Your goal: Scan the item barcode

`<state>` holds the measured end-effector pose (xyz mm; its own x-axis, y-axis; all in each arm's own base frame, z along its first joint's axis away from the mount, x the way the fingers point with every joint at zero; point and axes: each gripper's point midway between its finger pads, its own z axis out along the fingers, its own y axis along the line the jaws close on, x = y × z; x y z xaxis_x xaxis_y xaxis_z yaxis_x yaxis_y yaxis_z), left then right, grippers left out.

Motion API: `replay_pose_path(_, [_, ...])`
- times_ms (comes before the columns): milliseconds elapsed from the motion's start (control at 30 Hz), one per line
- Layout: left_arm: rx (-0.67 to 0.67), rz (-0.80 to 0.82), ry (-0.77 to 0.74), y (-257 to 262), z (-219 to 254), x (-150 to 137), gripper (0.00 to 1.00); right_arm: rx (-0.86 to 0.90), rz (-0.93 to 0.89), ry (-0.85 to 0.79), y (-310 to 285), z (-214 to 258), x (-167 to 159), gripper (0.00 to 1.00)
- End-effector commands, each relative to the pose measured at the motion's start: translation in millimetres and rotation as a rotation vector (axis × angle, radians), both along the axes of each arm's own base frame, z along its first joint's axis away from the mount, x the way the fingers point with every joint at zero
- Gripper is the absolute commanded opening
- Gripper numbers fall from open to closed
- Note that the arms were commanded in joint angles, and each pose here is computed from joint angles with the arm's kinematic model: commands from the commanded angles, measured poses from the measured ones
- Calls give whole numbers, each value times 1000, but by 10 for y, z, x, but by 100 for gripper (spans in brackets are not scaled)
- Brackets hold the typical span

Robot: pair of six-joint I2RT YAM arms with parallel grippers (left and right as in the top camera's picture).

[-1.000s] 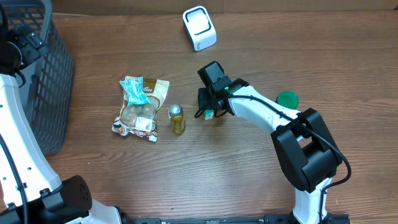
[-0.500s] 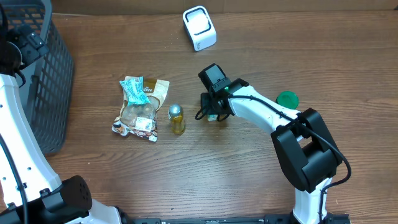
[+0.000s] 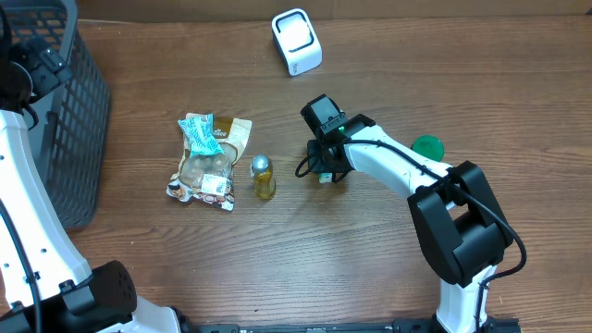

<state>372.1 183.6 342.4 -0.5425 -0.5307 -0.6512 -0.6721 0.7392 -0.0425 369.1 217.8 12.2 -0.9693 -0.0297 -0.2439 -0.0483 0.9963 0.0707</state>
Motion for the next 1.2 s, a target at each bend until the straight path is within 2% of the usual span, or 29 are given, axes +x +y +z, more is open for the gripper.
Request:
replay_pose_path(0, [14, -9, 1, 22, 18, 14, 100, 23, -10, -67, 23, 230, 120, 64])
replay_pose_path(67, [14, -9, 1, 22, 18, 14, 99, 29, -10, -77, 40, 260, 150, 76])
replay_pose_path(200, [14, -9, 1, 22, 18, 14, 100, 56, -20, -124, 73, 440, 322, 86])
replay_pose_path(333, [14, -9, 1, 22, 18, 14, 100, 98, -40, -197, 104, 658, 560, 100])
replay_pose_path(600, [14, -9, 1, 22, 18, 14, 99, 118, -113, -250, -152, 729, 824, 100])
replay_pose_path(867, [14, -9, 1, 22, 18, 14, 100, 58, -176, -152, -537, 580, 718, 100])
replay_pose_path(1167, [14, -9, 1, 22, 18, 14, 100, 51, -186, -138, -593, 564, 700, 100])
